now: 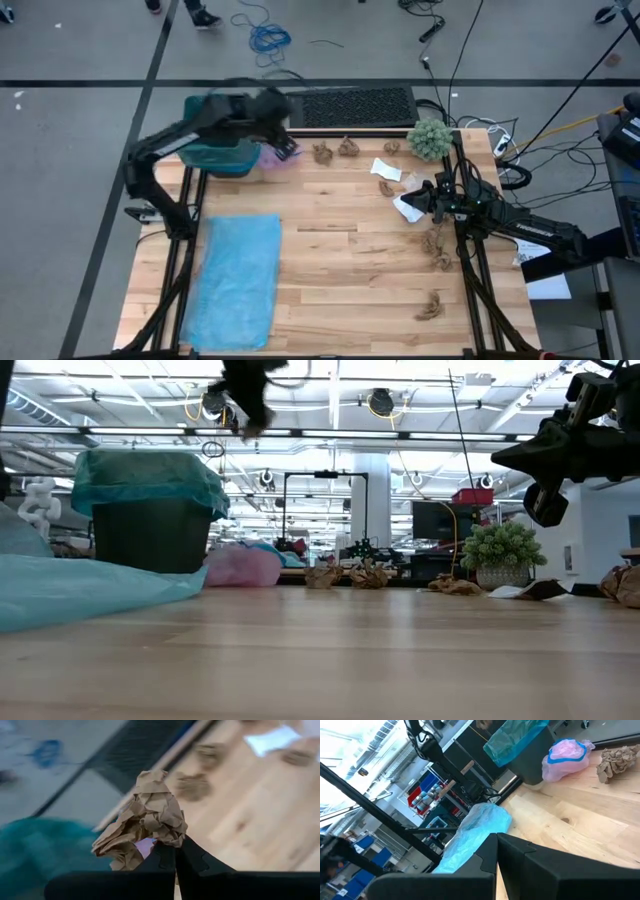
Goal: Place trash/remove bag and relplace
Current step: Put the brown napkin into the trash bin
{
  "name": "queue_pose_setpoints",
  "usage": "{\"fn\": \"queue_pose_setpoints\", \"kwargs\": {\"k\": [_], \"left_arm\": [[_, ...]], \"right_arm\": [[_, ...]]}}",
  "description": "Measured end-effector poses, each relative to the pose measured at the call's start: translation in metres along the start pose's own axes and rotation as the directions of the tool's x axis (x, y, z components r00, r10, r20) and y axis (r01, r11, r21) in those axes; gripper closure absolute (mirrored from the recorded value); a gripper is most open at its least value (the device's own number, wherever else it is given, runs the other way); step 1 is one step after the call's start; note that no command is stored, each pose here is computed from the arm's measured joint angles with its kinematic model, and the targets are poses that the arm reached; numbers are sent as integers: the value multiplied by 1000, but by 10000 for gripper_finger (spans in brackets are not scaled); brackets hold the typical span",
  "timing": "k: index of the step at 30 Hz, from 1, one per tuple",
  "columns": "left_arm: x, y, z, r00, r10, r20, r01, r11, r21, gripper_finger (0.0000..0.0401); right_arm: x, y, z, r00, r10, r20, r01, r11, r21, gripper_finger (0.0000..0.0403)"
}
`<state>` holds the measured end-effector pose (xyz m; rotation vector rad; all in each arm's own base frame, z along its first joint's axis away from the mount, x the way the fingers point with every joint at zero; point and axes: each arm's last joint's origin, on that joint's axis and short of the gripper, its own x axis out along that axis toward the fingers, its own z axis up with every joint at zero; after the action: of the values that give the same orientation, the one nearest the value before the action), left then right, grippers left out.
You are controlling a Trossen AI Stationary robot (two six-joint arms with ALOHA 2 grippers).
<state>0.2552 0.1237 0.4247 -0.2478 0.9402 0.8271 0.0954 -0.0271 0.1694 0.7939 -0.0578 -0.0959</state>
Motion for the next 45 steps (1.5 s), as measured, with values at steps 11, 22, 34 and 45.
{"fn": "queue_pose_setpoints", "kwargs": {"k": [11, 22, 34, 45], "left_arm": [[-4, 65, -9, 959, 223, -173, -257, 944, -208, 401], [62, 112, -27, 882, 139, -451, -273, 930, -247, 401], [84, 116, -44, 826, 140, -546, -223, 971, -89, 279], [80, 116, -41, 836, 145, -529, -189, 982, -30, 182]], "right_arm": [[0, 0, 0, 1000, -1, -1, 1, 1000, 0, 403], [0, 0, 0, 1000, 0, 0, 0, 1000, 0, 403], [0, 0, 0, 1000, -1, 0, 1, 1000, 0, 403], [0, 0, 0, 1000, -1, 0, 1, 1000, 0, 403]]}}
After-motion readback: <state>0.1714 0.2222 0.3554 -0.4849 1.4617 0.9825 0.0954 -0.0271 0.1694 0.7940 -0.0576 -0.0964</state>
